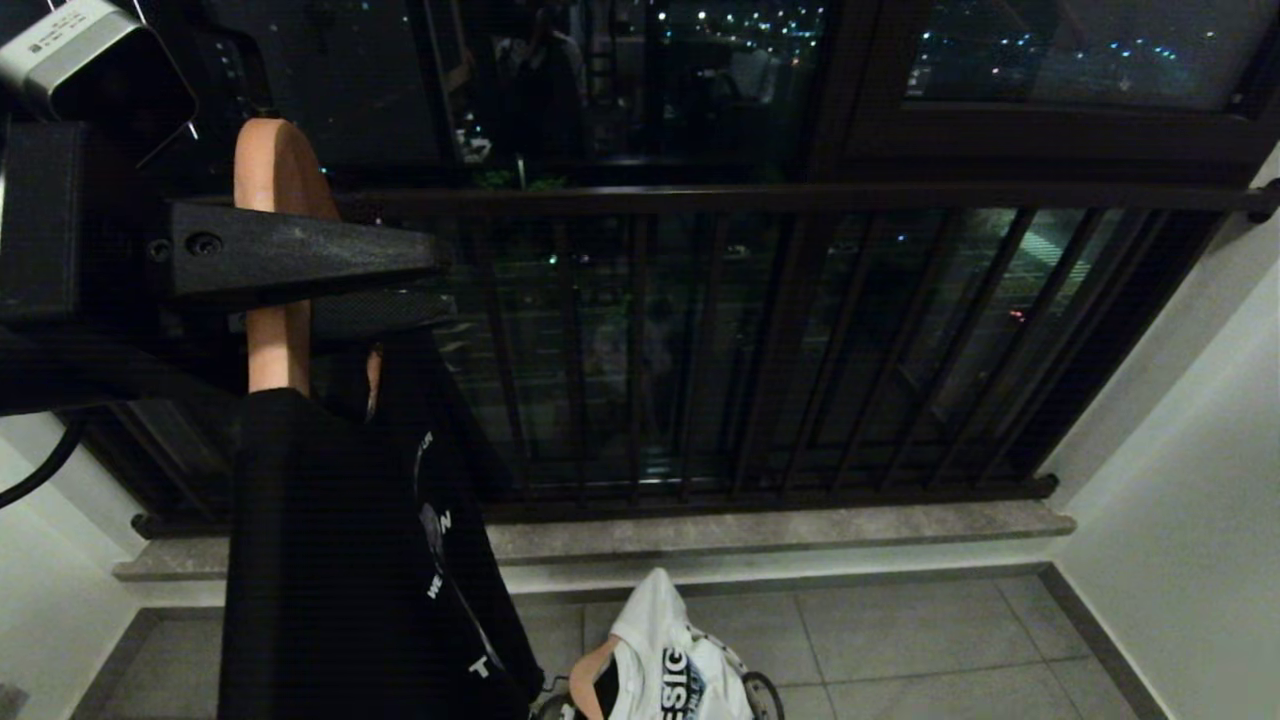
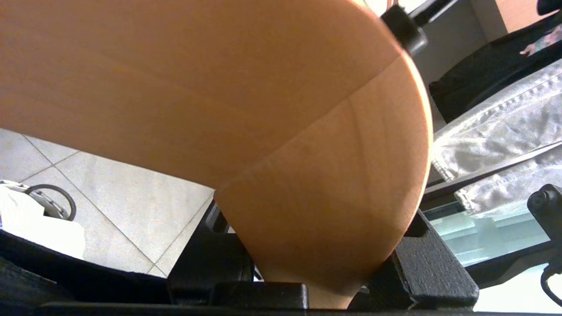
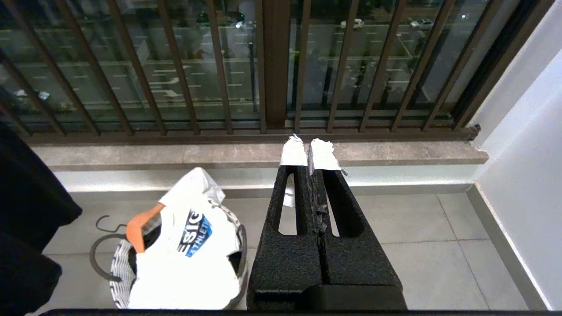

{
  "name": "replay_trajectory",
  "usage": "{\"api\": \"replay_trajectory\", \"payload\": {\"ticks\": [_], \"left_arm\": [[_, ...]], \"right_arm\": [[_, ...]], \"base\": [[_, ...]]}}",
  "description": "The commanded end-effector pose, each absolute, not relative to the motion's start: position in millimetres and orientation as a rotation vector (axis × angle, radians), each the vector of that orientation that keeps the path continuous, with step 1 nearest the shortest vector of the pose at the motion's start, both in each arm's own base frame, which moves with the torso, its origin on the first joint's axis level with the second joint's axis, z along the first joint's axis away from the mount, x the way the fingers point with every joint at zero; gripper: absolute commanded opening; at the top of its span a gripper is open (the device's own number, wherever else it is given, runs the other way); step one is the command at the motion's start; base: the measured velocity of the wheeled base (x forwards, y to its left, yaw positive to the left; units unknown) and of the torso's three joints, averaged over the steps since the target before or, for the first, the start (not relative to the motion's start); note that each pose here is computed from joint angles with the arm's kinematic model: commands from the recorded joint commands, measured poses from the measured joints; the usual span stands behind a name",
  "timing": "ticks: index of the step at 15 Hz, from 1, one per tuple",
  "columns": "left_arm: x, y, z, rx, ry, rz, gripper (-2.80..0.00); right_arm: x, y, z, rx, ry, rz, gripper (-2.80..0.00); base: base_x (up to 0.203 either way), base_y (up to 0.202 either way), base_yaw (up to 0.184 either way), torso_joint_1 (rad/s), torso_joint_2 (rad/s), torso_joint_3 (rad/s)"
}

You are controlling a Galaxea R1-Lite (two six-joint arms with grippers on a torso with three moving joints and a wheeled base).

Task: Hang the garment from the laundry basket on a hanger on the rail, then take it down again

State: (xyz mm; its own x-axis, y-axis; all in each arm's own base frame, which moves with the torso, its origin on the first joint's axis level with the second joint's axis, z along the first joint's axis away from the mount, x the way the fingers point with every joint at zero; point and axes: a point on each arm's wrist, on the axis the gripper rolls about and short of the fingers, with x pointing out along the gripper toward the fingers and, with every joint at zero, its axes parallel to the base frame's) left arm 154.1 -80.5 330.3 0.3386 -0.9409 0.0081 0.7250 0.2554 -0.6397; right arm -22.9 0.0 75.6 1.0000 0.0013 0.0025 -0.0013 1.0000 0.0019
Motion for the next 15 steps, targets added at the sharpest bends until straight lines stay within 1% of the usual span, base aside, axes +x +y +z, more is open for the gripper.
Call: {"api": "replay_trajectory", "payload": {"ticks": [1,15], "left_arm": [[153.3,-80.3,331.0,-0.61,0.418,-1.182,-2.8],[142.3,-75.9,333.6,-0.603,0.398,-1.197,-2.8]], "right_arm": [[-22.8,0.0,75.6,0.002,-0.002,0.002,-2.8],[-22.8,0.0,75.6,0.002,-0.002,0.002,-2.8]], "base": [[0.0,0.0,0.0,-0.133,0.3,0.17],[0.0,0.0,0.0,-0.135,0.33,0.196]]}}
